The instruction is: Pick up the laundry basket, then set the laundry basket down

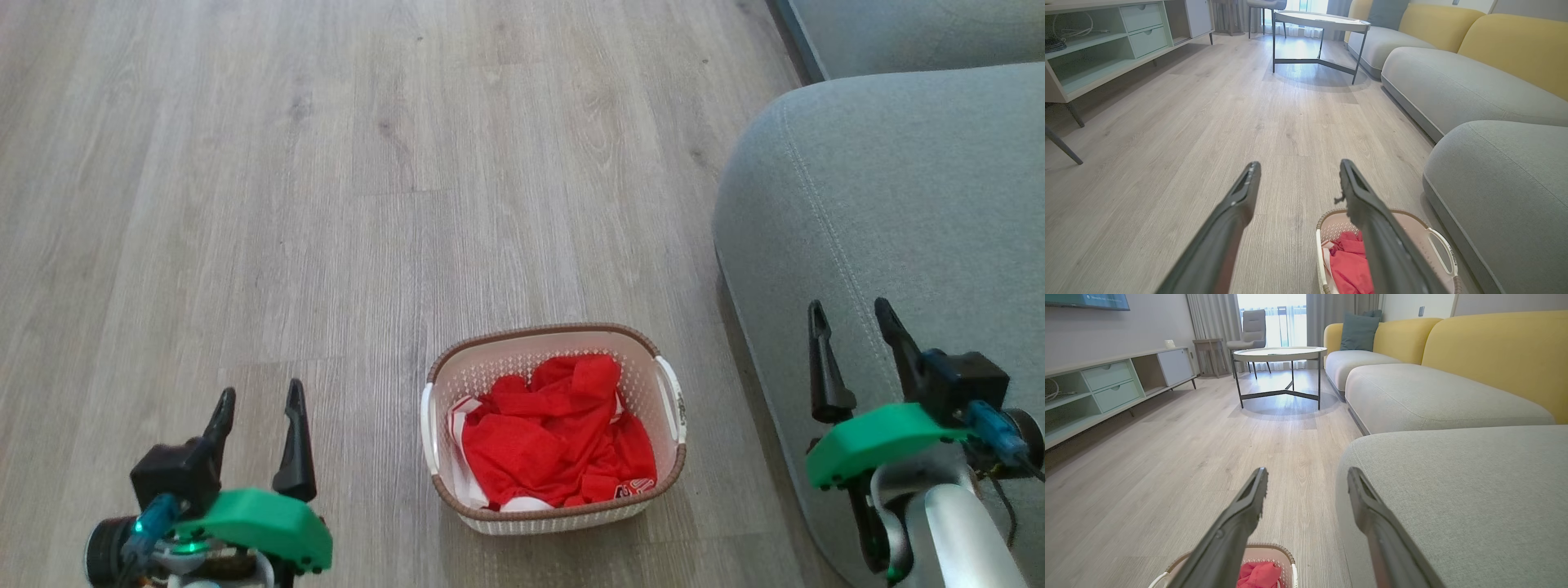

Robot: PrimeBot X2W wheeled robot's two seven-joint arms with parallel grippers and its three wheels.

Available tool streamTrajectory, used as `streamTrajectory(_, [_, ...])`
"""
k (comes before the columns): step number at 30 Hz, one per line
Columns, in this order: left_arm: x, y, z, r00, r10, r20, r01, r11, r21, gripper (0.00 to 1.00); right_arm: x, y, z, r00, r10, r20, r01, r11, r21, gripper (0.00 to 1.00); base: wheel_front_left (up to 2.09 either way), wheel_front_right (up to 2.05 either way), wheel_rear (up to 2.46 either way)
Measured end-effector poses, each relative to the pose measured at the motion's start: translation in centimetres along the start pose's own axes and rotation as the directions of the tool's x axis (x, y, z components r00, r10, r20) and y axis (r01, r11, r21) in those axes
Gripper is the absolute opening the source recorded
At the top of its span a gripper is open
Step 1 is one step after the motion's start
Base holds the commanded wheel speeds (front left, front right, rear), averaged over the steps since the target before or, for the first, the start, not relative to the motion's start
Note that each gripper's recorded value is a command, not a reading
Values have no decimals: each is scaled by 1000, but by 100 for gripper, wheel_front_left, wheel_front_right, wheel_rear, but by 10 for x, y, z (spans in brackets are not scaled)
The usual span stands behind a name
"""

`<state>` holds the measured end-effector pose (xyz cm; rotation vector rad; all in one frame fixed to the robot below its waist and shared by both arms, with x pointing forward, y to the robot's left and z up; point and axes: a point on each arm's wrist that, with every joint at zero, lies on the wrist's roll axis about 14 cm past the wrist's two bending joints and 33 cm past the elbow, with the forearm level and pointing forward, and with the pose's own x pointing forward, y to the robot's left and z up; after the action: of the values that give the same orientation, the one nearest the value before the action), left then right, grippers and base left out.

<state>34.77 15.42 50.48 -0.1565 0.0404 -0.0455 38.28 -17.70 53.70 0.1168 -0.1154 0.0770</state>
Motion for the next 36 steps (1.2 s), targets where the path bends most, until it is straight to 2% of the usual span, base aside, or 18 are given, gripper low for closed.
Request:
streamTrajectory(15, [-1, 1, 0, 1000, 1, -4, -1, 1000, 6, 100, -3, 0, -2, 1000, -2, -10, 2, 1000, 2, 100, 0, 0, 0])
streamTrajectory(16, [-1, 0, 0, 1000, -3, -5, 3, 1000, 7, 0, -4, 0, -3, 1000, -3, -13, 3, 1000, 4, 0, 0, 0, 0])
streamTrajectory(23, [-12, 0, -29, 995, 11, -96, -14, 999, -32, 0, -18, -4, -34, 994, -25, -110, 31, 998, 56, 0, 0, 0, 0])
streamTrajectory(36, [-10, 6, -39, 988, 20, -156, -47, 985, -168, 0, -18, -8, -37, 991, -48, -123, 72, 977, 199, 0, 0, 0, 0])
